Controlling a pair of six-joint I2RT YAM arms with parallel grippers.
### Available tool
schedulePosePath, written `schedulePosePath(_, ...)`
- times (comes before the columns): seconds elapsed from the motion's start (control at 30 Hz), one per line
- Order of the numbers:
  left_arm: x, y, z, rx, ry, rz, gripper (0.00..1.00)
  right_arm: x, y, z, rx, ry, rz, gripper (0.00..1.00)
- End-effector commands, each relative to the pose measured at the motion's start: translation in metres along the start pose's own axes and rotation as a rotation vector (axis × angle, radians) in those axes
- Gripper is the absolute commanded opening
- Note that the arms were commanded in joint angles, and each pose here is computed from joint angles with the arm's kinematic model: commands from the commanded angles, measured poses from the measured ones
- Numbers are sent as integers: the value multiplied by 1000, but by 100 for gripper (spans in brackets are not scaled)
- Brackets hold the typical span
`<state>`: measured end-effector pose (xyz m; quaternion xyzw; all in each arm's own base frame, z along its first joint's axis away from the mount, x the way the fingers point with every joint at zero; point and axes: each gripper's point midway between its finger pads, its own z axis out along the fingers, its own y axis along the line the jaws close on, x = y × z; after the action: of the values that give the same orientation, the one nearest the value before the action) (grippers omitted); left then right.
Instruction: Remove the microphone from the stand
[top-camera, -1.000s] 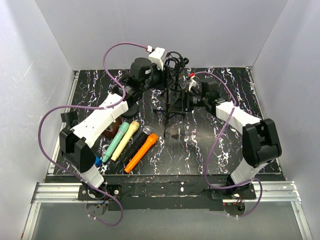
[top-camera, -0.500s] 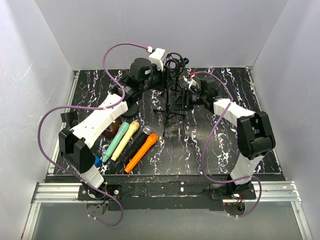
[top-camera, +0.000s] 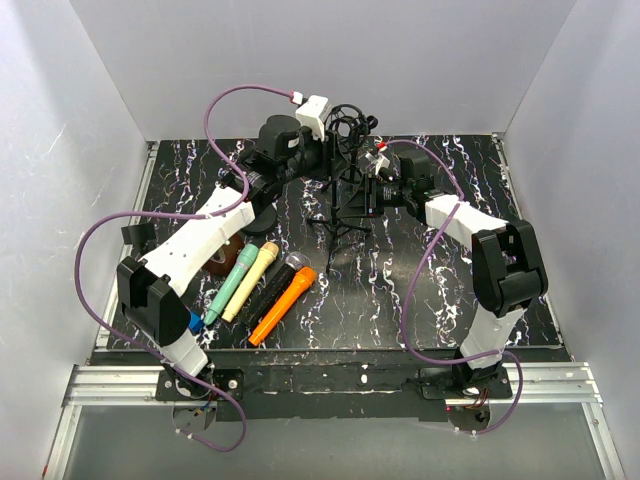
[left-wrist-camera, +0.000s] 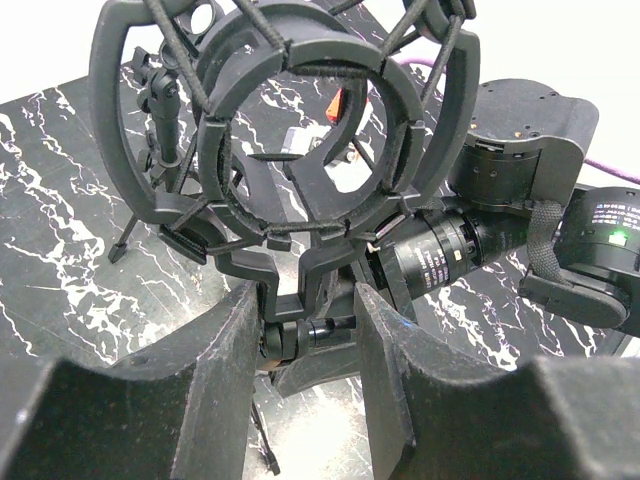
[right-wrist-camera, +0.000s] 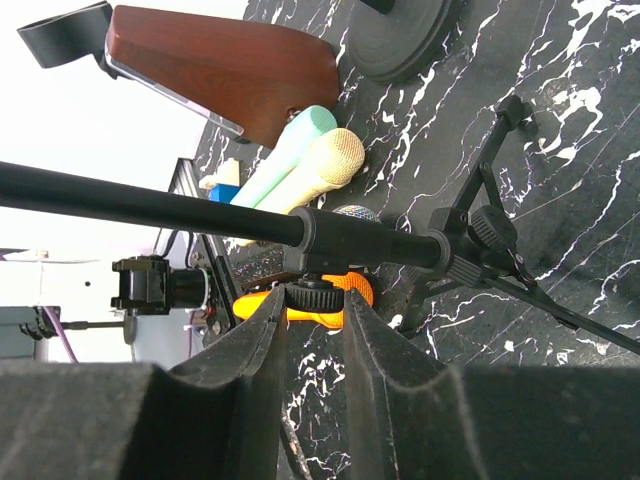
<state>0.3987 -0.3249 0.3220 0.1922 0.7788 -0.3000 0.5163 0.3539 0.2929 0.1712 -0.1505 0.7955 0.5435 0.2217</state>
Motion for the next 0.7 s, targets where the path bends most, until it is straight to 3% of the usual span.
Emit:
schedulePosePath(0.0,10,17,-6,-61,49,-33,0,-20,9,2,-29,-41,-111,14)
schedulePosePath(0.07,10,20,-5,-67,50,-61,0,-27,10,-1,12,-66,-176,2)
schedulePosePath(0.17,8,25,-4,-73,45,-126,0,-42,12,-6,81,-111,-332,1)
schedulePosePath(0.3,6,37,-5,-87,39,-215,0,-60,20,-15,174,-162,-665,1)
schedulePosePath(0.4,5,43,-6,-89,37,-262,0,-67,30,-15,225,-183,-988,1)
schedulePosePath(0.67,25,50,-13,-92,66,-331,0,-93,57,-11,351,-251,-2034,1)
